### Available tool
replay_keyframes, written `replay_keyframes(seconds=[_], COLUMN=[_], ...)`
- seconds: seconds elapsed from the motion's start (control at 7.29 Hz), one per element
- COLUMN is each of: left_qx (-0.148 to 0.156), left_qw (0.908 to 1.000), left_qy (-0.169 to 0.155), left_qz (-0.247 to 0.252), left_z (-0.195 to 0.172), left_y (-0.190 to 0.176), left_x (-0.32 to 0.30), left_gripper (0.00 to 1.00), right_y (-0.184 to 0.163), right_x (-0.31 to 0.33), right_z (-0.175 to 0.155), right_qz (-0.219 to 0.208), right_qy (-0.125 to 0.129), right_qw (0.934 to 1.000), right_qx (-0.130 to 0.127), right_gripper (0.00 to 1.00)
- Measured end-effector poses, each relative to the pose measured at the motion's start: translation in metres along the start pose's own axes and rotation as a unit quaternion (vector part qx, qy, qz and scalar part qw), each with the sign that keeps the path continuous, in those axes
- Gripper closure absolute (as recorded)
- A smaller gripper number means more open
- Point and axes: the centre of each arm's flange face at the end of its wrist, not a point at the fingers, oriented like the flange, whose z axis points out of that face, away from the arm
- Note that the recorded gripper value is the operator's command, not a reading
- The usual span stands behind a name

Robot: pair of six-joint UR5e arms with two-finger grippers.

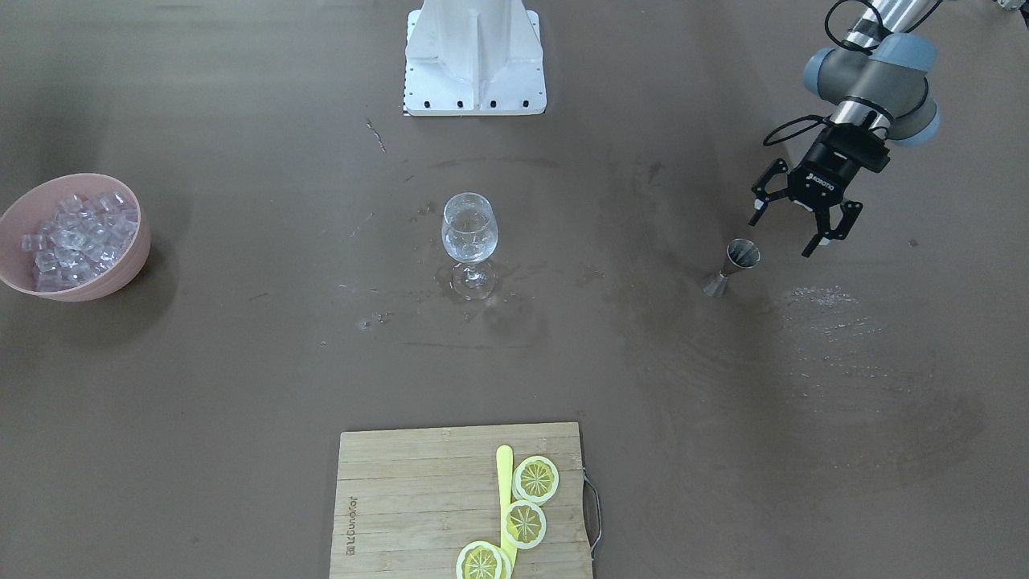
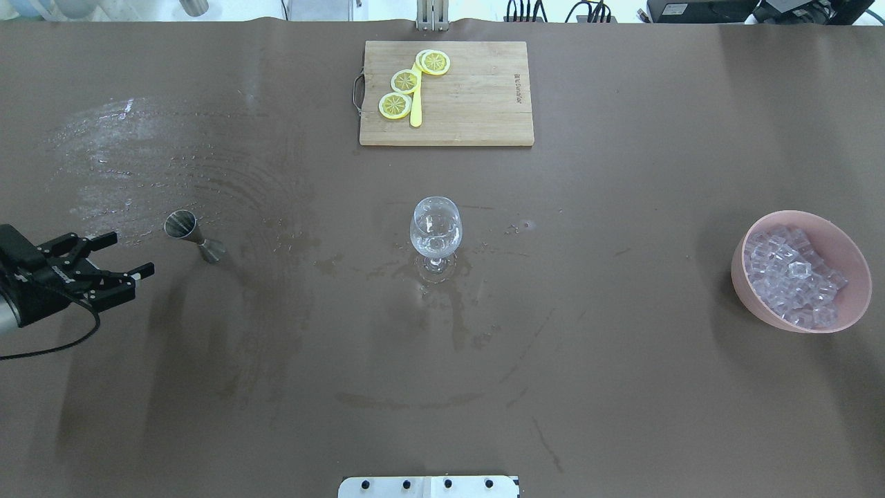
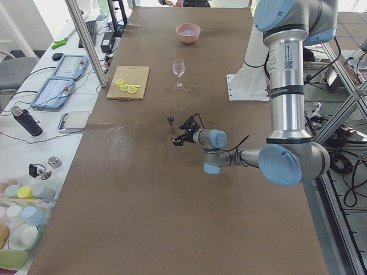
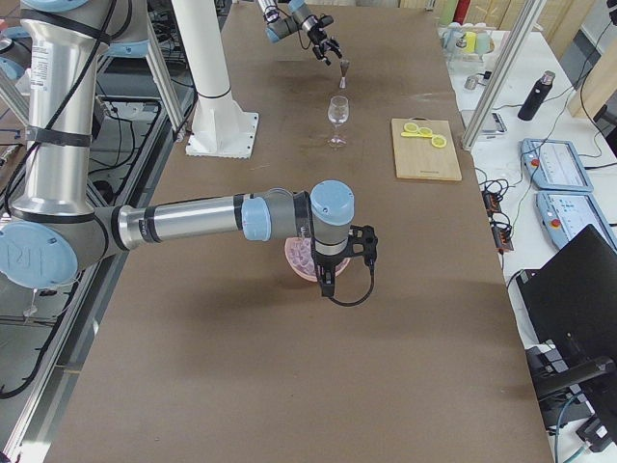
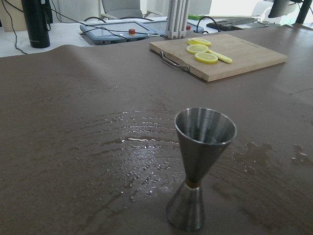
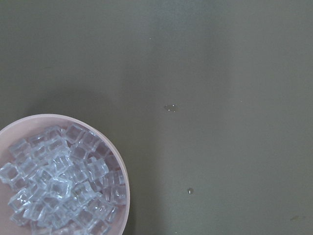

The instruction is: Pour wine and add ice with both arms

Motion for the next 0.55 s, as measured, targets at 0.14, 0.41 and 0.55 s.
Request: replay_keyframes(seconds=[0.14,0.41,0.55], left_qx=[-0.019,-0.082,-0.112], left_qw=[0.9998,0.9965,0.9932], left_qy=[-0.003,-0.014,-0.027], left_qz=[0.005,-0.012,-0.018], left_z=[-0.009,-0.037,-0.049], left_y=[-0.015,-0.050,-0.065], left_x=[-0.029,-0.094,-0.120], left_gripper=[0.03,0.02,0.02], right_y=[-0.001,-0.003,-0.003], right_x=[0.000,-0.001,-0.001], right_z=[0.000,0.000,-0.001], right_qz=[0.000,-0.001,-0.001], right_qy=[0.000,0.000,0.000], right_qw=[1.0000,1.0000,1.0000], right_qx=[0.000,0.001,0.001], right_gripper=[0.00,0.00,0.00])
